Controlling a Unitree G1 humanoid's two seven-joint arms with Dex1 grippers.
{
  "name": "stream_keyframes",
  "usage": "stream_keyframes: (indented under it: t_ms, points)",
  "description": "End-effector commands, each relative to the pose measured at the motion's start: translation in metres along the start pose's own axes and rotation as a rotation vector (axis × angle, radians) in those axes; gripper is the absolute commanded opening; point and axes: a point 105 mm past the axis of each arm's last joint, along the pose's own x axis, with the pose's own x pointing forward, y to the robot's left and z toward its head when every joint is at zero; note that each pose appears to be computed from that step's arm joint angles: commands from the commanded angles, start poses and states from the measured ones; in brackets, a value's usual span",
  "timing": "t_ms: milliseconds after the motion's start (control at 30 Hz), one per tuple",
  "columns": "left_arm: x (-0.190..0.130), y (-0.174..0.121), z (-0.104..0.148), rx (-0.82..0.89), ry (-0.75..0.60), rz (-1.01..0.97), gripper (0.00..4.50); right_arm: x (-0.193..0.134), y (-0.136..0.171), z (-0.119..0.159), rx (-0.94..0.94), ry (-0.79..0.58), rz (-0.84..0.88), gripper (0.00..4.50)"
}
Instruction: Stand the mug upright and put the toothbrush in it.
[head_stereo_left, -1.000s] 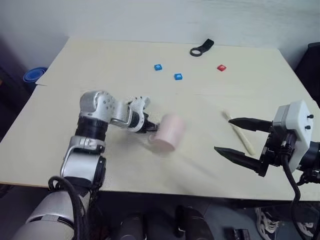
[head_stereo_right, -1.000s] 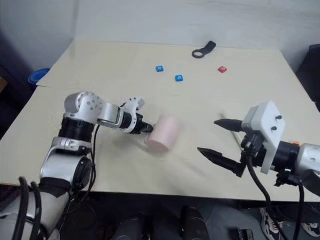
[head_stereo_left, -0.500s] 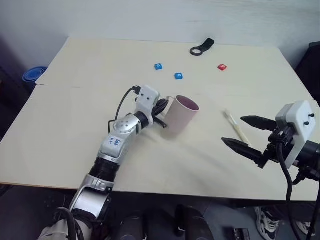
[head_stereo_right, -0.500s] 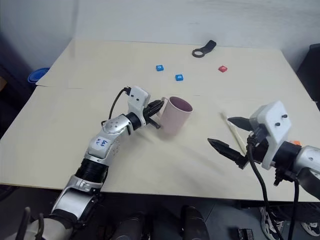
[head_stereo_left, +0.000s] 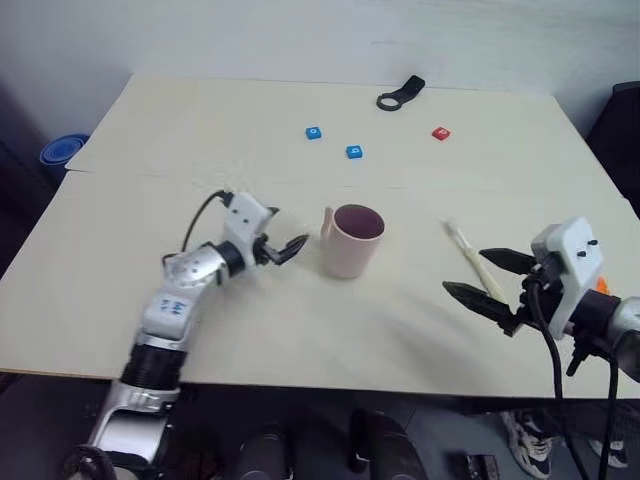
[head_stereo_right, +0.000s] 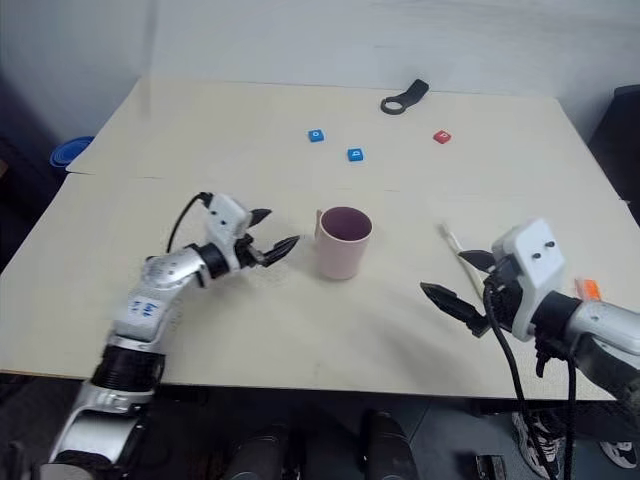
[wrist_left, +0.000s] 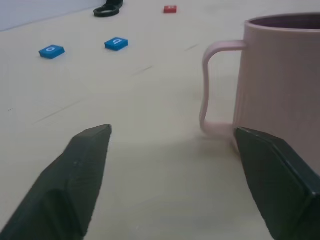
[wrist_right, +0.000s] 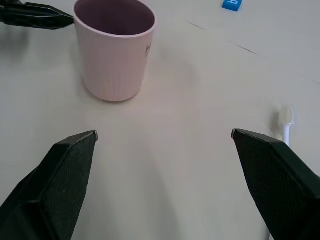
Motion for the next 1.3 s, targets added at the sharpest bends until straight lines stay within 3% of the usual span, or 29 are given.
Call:
stream_keyframes:
  t_ms: [33, 300, 433, 567, 700, 1033, 1167, 1300]
  points:
    - [-0.022, 0.000, 0.025, 0.036, -0.006, -0.110, 4.48, 0.006, -0.014, -0.002, -0.034, 0.036, -0.030, 4.50]
    - [-0.116, -0.031, 0.059, 0.181, 0.249, -0.665, 4.48, 0.058, -0.101, -0.023, -0.006, 0.242, -0.226, 4.50]
    - [-0.126, -0.037, 0.073, 0.224, 0.257, -0.734, 4.48, 0.080, -0.119, -0.028, 0.059, 0.278, -0.237, 4.50]
    - [-0.122, -0.037, 0.087, 0.255, 0.215, -0.722, 4.48, 0.098, -0.114, -0.040, 0.131, 0.322, -0.162, 4.50]
    - [-0.116, -0.033, 0.091, 0.280, 0.201, -0.692, 4.50, 0.100, -0.111, -0.054, 0.118, 0.376, -0.132, 3.54]
    - [-0.099, -0.026, 0.100, 0.306, 0.136, -0.663, 4.50, 0.095, -0.097, -0.063, 0.122, 0.374, -0.094, 0.19]
    - [-0.098, -0.024, 0.104, 0.288, 0.110, -0.660, 4.50, 0.096, -0.097, -0.029, 0.104, 0.207, -0.085, 0.15]
    - [-0.100, -0.012, 0.107, 0.253, 0.087, -0.595, 4.50, 0.101, -0.067, 0.064, 0.100, -0.150, -0.008, 0.15]
